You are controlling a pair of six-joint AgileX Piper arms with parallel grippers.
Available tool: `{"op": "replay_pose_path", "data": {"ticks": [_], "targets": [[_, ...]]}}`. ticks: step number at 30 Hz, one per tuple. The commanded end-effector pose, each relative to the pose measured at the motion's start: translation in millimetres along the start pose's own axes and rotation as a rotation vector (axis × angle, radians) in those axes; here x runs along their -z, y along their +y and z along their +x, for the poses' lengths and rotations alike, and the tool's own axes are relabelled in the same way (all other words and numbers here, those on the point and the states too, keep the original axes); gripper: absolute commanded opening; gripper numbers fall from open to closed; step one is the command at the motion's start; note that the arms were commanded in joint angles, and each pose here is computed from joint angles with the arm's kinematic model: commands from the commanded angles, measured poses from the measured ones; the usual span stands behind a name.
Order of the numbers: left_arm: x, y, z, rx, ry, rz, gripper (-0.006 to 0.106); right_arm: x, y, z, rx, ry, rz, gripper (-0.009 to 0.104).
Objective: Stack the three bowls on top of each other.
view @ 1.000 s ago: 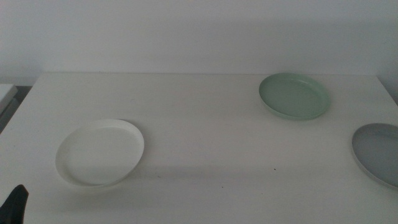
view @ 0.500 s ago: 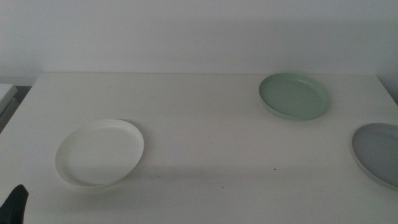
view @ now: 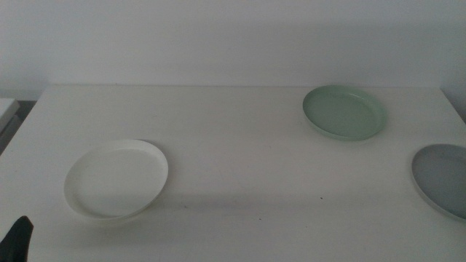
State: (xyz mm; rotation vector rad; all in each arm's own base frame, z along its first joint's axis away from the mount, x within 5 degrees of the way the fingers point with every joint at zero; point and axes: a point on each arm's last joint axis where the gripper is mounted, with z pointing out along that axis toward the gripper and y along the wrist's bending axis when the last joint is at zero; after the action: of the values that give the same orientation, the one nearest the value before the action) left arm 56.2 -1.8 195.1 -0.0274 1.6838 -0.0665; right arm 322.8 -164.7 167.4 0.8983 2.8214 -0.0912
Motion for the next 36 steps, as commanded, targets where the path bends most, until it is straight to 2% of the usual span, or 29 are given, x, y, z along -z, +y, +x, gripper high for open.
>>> {"op": "replay_pose_path", "data": {"ticks": [1, 4, 8, 12, 16, 19, 22, 25, 27, 32, 36], "targets": [[0.3, -0.1, -1.5, 0.008, -0.018, 0.001, 0.094, -9.1, -0.6, -2.7, -0.001, 0.009, -0.002, 0.054], [0.3, -0.1, -1.5, 0.008, -0.018, 0.001, 0.094, -20.7, 2.7, -2.4, -0.001, 0.029, -0.032, 0.047], [0.3, -0.1, -1.5, 0.008, -0.018, 0.001, 0.094, -31.9, 6.0, -1.5, 0.003, 0.052, -0.063, 0.03], [0.3, -0.1, -1.5, 0.008, -0.018, 0.001, 0.094, -34.3, 5.7, -0.3, 0.007, 0.067, -0.058, -0.001], [0.3, -0.1, -1.5, 0.008, -0.018, 0.001, 0.094, -20.9, 4.0, 2.1, 0.025, 0.079, -0.047, -0.002], [0.3, -0.1, -1.5, 0.008, -0.018, 0.001, 0.094, 10.2, 12.4, 4.6, 0.034, 0.038, -0.074, -0.002], [0.3, -0.1, -1.5, 0.008, -0.018, 0.001, 0.094, 55.5, 34.2, 9.3, 0.084, -0.068, -0.122, -0.002], [0.3, -0.1, -1.5, 0.008, -0.018, 0.001, 0.094, 95.6, 69.5, 17.7, 0.181, -0.15, -0.181, -0.002], [0.3, -0.1, -1.5, 0.008, -0.018, 0.001, 0.094, 110.0, 99.4, 27.4, 0.266, -0.135, -0.218, -0.002], [0.3, -0.1, -1.5, 0.008, -0.018, 0.001, 0.094, 124.1, 173.5, 60.0, 0.478, -0.141, -0.326, -0.002], [0.3, -0.1, -1.5, 0.008, -0.018, 0.001, 0.094, 119.6, 217.9, 82.7, 0.573, -0.148, -0.385, -0.002]]}}
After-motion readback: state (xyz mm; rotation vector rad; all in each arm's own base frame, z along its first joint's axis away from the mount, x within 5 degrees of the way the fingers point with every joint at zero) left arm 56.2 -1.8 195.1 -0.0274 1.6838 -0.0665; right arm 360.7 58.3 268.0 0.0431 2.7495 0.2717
